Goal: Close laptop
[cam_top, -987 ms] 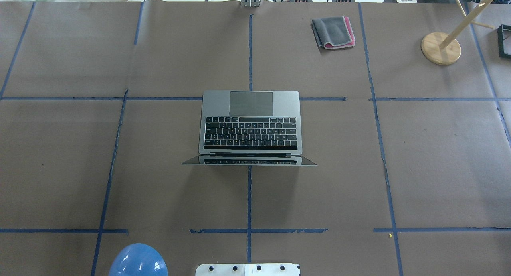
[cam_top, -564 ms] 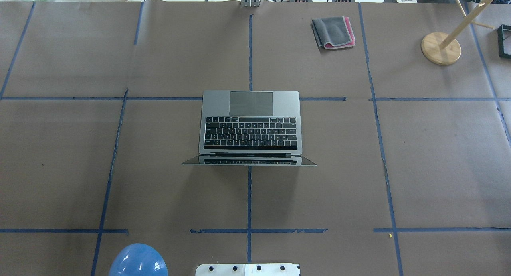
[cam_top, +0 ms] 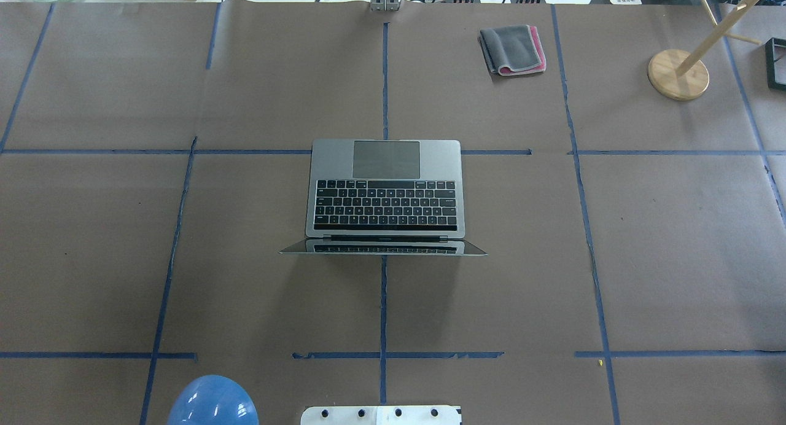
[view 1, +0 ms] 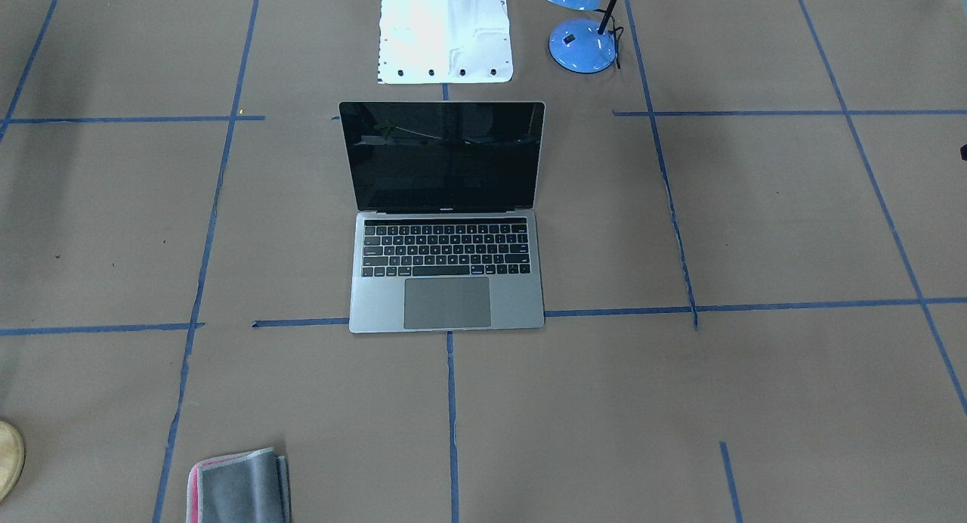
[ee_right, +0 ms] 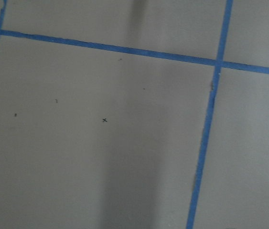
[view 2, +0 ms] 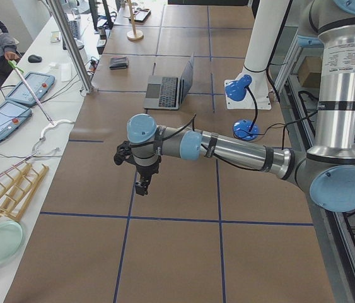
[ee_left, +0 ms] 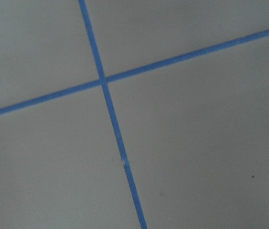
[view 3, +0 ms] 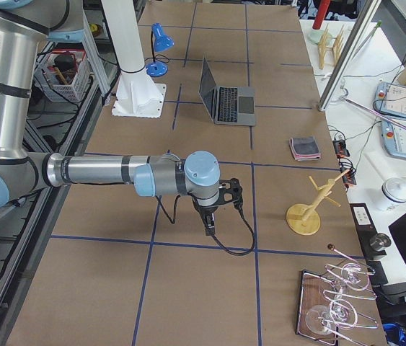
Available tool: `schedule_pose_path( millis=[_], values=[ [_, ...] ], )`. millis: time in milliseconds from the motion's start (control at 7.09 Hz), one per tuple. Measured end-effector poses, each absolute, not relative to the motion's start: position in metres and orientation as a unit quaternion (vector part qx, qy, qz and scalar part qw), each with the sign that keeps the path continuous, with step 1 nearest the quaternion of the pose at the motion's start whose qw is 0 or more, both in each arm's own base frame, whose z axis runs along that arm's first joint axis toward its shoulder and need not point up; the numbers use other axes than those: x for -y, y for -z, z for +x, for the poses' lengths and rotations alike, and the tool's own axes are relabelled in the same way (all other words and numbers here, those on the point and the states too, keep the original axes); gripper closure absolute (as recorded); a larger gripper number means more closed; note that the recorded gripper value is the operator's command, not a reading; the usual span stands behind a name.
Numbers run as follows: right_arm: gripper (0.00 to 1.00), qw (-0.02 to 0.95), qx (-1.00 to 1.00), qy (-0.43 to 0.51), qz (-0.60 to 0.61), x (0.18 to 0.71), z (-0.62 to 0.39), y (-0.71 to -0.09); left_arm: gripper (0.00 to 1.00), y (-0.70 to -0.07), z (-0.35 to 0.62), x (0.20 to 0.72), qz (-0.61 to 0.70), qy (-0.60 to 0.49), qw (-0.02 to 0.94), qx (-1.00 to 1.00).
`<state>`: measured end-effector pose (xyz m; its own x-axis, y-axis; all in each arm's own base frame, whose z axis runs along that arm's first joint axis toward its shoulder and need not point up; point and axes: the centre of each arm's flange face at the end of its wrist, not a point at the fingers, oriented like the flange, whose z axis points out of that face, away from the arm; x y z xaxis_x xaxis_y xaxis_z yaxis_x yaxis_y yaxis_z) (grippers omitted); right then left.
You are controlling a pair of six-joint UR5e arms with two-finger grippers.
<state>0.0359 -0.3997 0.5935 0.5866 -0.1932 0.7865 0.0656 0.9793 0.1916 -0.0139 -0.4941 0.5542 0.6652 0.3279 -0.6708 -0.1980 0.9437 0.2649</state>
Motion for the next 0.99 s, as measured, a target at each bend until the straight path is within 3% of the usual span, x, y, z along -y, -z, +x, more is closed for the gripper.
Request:
schedule_pose_path(
  millis=[423,987],
  values=[
    [0.00,0.861,0.501,0.045,0.077,0.400,-0.034,-0.535,0.00,-0.531,0.055,0.491,0.092,-0.099,0.894,-0.426],
    [0.00,0.813,0.580,0.008,0.061,0.356,-0.153,-0.472,0.01,-0.511,0.175,0.418,0.120,-0.087,0.843,-0.518]
  ],
)
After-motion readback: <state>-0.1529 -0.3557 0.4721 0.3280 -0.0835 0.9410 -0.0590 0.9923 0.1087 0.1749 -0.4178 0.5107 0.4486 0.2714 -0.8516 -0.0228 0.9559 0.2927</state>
